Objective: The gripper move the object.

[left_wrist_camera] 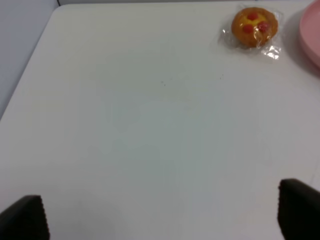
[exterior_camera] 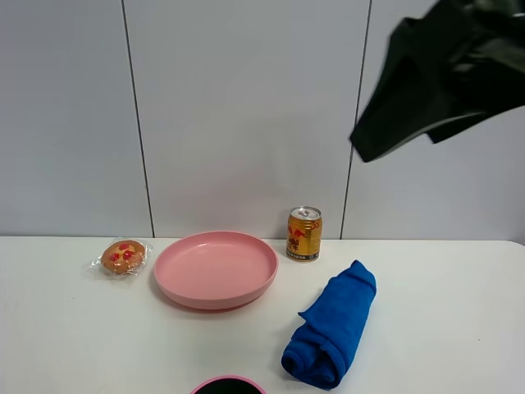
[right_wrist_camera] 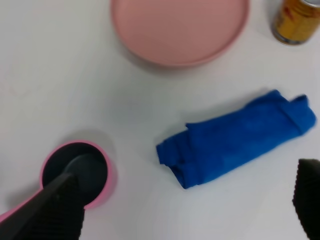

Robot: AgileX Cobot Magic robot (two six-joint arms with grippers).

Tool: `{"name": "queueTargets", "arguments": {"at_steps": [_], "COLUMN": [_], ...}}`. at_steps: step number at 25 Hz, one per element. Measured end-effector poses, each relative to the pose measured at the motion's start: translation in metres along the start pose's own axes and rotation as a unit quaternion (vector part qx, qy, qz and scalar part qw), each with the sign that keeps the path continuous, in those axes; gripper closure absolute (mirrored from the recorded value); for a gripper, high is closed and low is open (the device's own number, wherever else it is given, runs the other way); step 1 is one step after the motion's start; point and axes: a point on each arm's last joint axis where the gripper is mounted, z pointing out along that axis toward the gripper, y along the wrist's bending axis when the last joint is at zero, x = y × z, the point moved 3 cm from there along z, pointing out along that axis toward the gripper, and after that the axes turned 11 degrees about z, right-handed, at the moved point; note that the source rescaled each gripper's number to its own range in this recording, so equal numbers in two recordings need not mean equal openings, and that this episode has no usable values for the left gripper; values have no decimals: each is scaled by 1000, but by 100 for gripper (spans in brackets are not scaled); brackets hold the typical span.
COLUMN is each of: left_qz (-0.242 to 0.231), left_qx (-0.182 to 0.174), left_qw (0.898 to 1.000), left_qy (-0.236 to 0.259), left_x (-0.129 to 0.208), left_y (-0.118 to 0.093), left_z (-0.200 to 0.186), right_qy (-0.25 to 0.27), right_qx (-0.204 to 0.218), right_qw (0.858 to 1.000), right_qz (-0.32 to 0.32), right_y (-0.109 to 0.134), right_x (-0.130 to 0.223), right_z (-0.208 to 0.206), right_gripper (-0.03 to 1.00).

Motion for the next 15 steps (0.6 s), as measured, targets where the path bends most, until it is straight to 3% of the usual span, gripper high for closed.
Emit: {"name": "queueTargets", "arguments": {"at_steps": [8, 15], "left_qz": [0, 0], "left_qx": [0, 0], "left_qw": [1000, 1000], "left_qy": [0, 0], "left_x": [0, 0], "left_y": [0, 0], "left_z": [0, 0], "right_qy": [-45, -105], "right_qx": [100, 156], "right_qw": [987, 963], "right_qz": [115, 195], "right_y": [-68, -83], "right_x": [57, 108], "right_z": [-45, -90], "right_gripper": [10, 10]}}
